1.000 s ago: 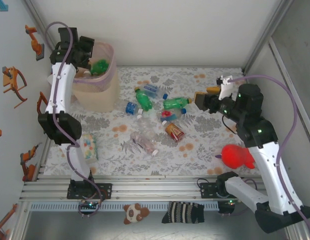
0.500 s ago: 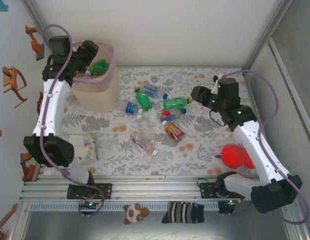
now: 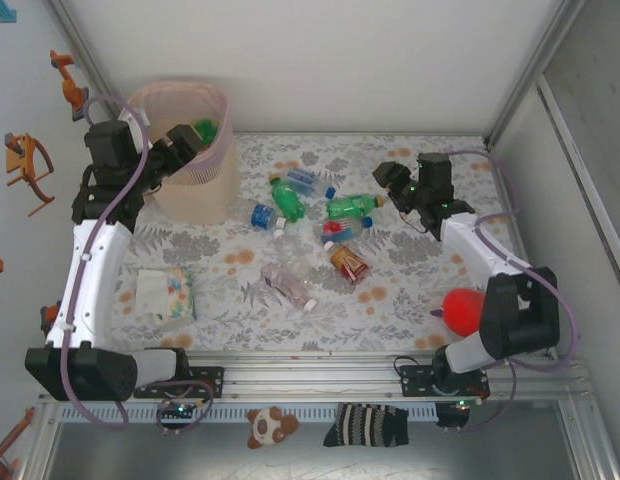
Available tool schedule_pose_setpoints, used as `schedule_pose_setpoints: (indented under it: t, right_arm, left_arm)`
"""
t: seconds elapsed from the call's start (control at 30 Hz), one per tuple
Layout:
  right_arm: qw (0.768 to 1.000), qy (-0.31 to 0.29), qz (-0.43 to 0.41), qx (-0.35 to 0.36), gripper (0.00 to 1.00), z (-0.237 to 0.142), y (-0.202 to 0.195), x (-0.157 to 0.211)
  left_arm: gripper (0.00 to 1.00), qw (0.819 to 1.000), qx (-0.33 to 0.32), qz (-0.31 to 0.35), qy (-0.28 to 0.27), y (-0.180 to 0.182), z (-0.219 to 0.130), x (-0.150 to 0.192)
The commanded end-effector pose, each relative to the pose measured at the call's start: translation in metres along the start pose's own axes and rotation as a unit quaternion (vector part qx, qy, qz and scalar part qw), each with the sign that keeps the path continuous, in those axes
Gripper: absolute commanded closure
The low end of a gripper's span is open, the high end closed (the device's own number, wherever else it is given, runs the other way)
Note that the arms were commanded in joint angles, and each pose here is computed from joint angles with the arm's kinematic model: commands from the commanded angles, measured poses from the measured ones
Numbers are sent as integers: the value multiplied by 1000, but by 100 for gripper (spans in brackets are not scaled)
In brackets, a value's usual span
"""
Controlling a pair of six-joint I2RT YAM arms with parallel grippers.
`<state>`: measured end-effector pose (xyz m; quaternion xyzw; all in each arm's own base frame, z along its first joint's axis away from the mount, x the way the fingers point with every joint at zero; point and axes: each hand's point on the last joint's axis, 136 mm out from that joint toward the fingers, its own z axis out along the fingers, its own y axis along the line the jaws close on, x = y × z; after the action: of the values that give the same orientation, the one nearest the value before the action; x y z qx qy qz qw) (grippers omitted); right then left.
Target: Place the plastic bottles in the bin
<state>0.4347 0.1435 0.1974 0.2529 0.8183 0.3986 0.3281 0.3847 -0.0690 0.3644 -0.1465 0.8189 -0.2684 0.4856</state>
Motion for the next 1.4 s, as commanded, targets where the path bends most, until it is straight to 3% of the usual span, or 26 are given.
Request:
schedule_pose_setpoints:
  t: [0.0, 0.27, 0.53, 1.37]
  right_arm:
    - [996, -18, 58, -67, 38, 13, -2, -19]
    - [986, -36, 138, -81, 38, 40, -62, -24]
    - [982, -28, 173, -75, 39, 62, -99, -12]
    - [965, -12, 234, -116, 51, 107, -112, -8]
  left_arm:
    - [13, 997, 35, 56, -27, -16, -21, -7]
    - [12, 997, 44, 60, -6, -11, -25, 10]
    - [12, 998, 47, 50, 10, -10, -19, 15]
    - [12, 998, 33, 52, 5, -8, -21, 8]
